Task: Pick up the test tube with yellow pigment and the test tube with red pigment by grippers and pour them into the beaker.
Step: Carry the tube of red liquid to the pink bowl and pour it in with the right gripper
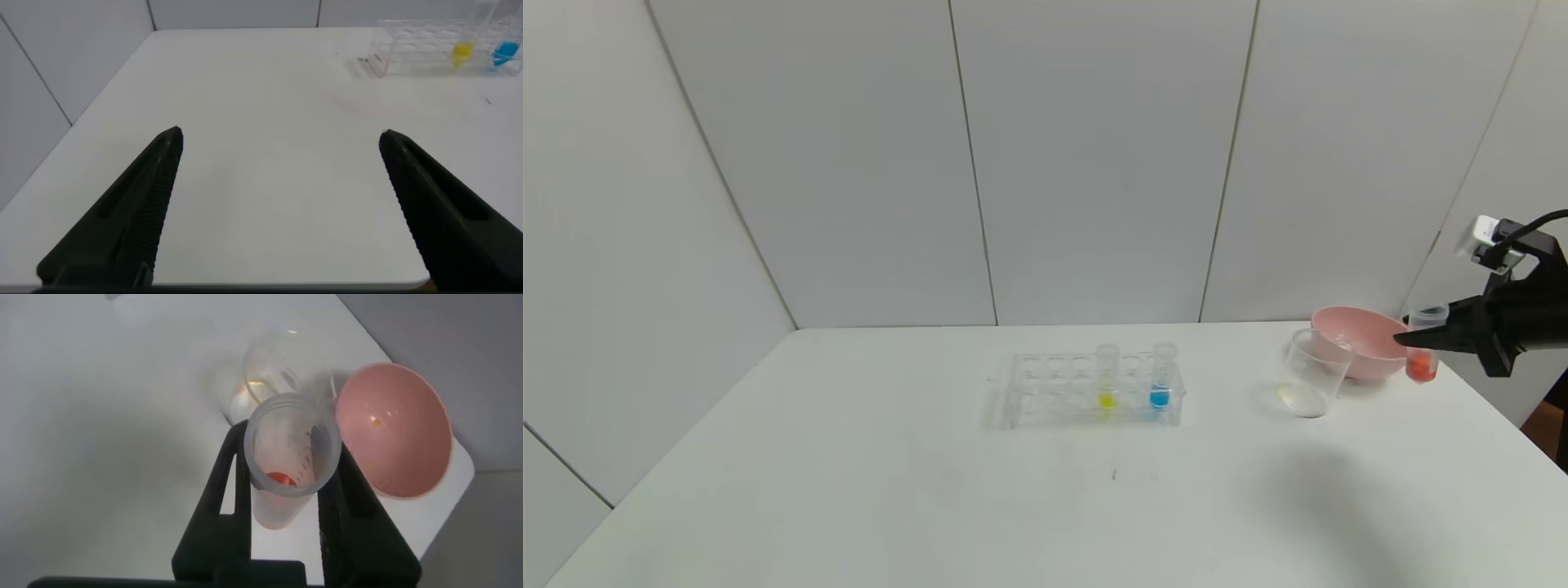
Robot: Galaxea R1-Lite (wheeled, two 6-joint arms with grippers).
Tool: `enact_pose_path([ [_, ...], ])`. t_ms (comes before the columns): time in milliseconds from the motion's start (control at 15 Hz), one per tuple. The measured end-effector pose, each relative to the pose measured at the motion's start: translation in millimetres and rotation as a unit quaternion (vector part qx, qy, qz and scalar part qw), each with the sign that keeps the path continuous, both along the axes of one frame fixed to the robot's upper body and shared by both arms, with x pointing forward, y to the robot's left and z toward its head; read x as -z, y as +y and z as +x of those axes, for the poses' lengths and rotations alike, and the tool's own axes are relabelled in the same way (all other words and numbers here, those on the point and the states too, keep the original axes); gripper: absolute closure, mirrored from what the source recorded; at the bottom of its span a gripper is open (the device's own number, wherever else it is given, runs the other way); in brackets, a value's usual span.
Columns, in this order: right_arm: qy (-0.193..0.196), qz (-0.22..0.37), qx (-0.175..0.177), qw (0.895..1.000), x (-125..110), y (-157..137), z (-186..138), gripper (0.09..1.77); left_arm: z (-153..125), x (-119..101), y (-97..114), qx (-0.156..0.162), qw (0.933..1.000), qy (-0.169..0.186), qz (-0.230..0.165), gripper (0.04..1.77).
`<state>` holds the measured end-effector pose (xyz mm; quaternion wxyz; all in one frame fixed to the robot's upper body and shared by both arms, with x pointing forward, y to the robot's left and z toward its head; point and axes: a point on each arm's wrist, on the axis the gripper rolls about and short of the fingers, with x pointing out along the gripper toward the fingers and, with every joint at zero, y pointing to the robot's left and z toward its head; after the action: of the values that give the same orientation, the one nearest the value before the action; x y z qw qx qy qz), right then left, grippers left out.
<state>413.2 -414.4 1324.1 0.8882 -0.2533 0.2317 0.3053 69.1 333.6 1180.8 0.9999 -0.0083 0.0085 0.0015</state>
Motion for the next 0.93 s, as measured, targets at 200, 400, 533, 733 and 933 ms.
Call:
enact_pose_path([
  [200,0.013,-0.073,0.005,0.997,3.7,-19.4,15.9,1.33,0.0,0.0,0.0,0.0,1.0,0.0,0.0,0.09],
  [400,0.022,-0.105,0.013,0.994,0.5,-21.4,32.9,1.33,0.0,0.0,0.0,0.0,1.0,0.0,0.0,0.09],
  [533,0.037,-0.127,0.013,0.991,-3.7,-12.3,42.9,1.33,0.0,0.0,0.0,0.0,1.0,0.0,0.0,0.09],
  [733,0.056,-0.155,0.008,0.986,-10.5,5.8,54.9,1.33,0.0,0.0,0.0,0.0,1.0,0.0,0.0,0.09],
  [933,0.062,-0.176,0.013,0.982,-12.5,20.0,68.1,1.33,0.0,0.0,0.0,0.0,1.0,0.0,0.0,0.09],
])
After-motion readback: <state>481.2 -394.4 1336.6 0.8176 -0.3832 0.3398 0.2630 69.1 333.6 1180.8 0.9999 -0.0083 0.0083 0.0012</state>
